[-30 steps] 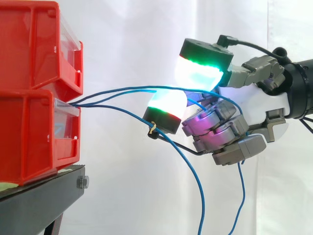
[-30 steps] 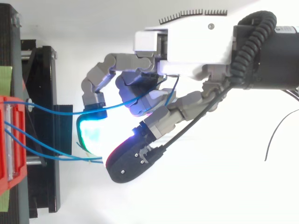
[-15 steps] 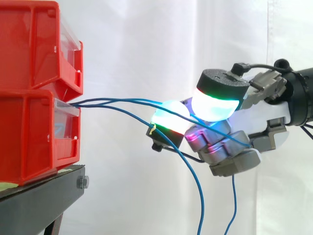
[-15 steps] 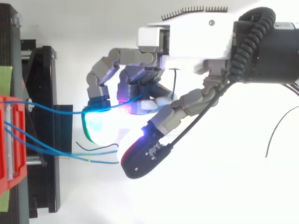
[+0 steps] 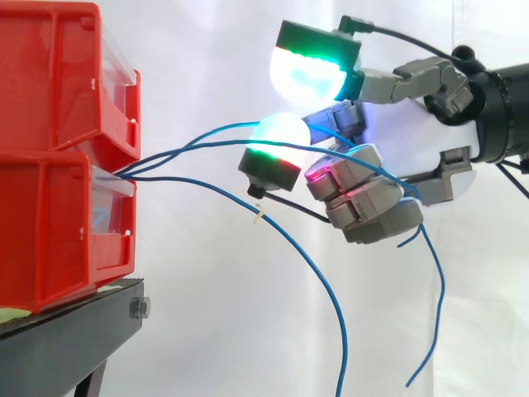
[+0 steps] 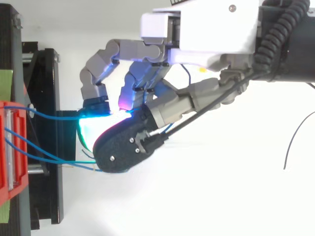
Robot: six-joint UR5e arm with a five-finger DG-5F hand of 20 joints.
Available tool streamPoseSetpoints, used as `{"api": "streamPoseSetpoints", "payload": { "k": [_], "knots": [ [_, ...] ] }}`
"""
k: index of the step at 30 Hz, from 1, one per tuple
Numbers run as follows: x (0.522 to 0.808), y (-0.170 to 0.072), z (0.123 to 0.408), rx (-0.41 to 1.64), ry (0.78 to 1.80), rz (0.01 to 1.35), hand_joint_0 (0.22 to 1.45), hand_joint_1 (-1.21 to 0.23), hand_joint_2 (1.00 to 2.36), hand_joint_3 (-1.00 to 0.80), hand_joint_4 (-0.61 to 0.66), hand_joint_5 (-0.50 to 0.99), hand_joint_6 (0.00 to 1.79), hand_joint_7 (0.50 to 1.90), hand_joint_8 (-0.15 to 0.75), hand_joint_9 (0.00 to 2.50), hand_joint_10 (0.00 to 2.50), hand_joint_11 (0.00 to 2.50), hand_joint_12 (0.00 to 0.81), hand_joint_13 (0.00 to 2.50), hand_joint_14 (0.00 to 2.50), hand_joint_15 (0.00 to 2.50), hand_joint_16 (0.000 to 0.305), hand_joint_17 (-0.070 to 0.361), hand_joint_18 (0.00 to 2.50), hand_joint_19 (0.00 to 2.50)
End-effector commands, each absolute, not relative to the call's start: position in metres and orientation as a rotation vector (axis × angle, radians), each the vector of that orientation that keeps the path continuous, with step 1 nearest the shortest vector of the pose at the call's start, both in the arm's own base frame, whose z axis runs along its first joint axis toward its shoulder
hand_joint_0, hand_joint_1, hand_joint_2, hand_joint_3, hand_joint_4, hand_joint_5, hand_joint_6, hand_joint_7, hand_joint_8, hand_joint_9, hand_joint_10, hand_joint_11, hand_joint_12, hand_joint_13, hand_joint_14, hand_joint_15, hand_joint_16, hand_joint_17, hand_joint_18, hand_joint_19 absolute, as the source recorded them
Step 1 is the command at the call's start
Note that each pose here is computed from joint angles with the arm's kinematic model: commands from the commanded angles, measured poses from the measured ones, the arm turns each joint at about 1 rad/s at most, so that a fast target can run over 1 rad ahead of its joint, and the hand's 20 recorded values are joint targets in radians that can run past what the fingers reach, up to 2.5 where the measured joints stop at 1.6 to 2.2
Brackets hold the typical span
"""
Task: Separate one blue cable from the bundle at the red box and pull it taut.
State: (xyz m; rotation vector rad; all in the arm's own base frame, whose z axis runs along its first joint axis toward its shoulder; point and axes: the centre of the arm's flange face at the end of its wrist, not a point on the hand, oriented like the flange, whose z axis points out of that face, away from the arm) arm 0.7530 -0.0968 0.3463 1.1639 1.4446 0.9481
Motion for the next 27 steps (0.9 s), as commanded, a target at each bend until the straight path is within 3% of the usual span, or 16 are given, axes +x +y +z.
{"api": "streamPoseSetpoints", "payload": {
  "k": [1,3,4,5,6,10,12,15,16,18,22,27],
  "knots": [
    [0.752,-0.096,0.349,1.166,1.459,0.939,0.58,-0.65,1.00,-0.48,0.06,-0.19,0.80,1.04,0.306,0.86,0.55,1.91,0.342,0.98,0.39,1.81,0.045,0.101,1.00,1.59],
    [0.752,-0.096,0.349,1.168,1.457,0.939,0.56,-0.65,1.00,-0.50,0.06,-0.20,0.79,1.03,0.306,0.85,0.56,1.90,0.351,0.98,0.36,1.78,0.047,0.105,0.99,1.54],
    [0.751,-0.096,0.349,1.172,1.458,0.935,0.54,-0.64,1.00,-0.50,0.07,-0.19,0.78,1.03,0.317,0.84,0.57,1.87,0.350,0.99,0.21,1.77,0.048,0.108,0.97,1.48],
    [0.751,-0.096,0.348,1.172,1.459,0.934,0.54,-0.64,1.00,-0.50,0.07,-0.19,0.78,1.03,0.317,0.84,0.57,1.87,0.350,0.99,0.21,1.77,0.048,0.108,0.97,1.48],
    [0.751,-0.096,0.348,1.174,1.458,0.935,0.54,-0.63,1.00,-0.50,0.07,-0.19,0.77,1.03,0.314,0.83,0.56,1.89,0.351,1.01,0.00,1.78,0.049,0.110,0.94,1.43],
    [0.751,-0.097,0.347,1.175,1.456,0.933,0.54,-0.60,1.00,-0.50,0.08,-0.20,0.76,1.03,0.319,0.80,0.70,1.87,0.354,1.03,0.04,1.78,0.048,0.109,0.94,1.41],
    [0.749,-0.097,0.339,1.189,1.468,0.927,0.54,-0.60,1.00,-0.50,0.08,-0.20,0.76,1.03,0.318,0.76,1.04,1.79,0.355,1.00,0.30,1.75,0.048,0.108,0.96,1.44],
    [0.745,-0.095,0.320,1.218,1.479,0.928,0.55,-0.60,1.00,-0.50,0.09,-0.20,0.76,1.01,0.317,0.68,1.40,1.82,0.358,0.89,0.94,1.64,0.046,0.103,1.00,1.51],
    [0.745,-0.096,0.310,1.235,1.443,0.951,0.55,-0.60,1.00,-0.50,0.09,-0.20,0.76,1.01,0.323,0.67,1.41,1.84,0.358,0.87,1.06,1.62,0.045,0.102,1.01,1.52],
    [0.747,-0.095,0.304,1.237,1.409,0.979,0.55,-0.60,1.00,-0.50,0.10,-0.20,0.77,0.99,0.325,0.57,1.80,1.71,0.357,0.81,1.31,1.59,0.045,0.101,1.02,1.55],
    [0.753,-0.094,0.307,1.219,1.368,1.016,0.55,-0.61,1.00,-0.50,0.10,-0.21,0.77,0.99,0.334,0.51,1.95,1.64,0.358,0.78,1.46,1.57,0.045,0.101,1.03,1.58],
    [0.753,-0.094,0.307,1.217,1.369,1.015,0.56,-0.60,1.00,-0.50,0.11,-0.20,0.77,0.98,0.332,0.50,2.10,1.60,0.359,0.72,1.91,1.52,0.042,0.096,1.09,1.68]
  ]
}}
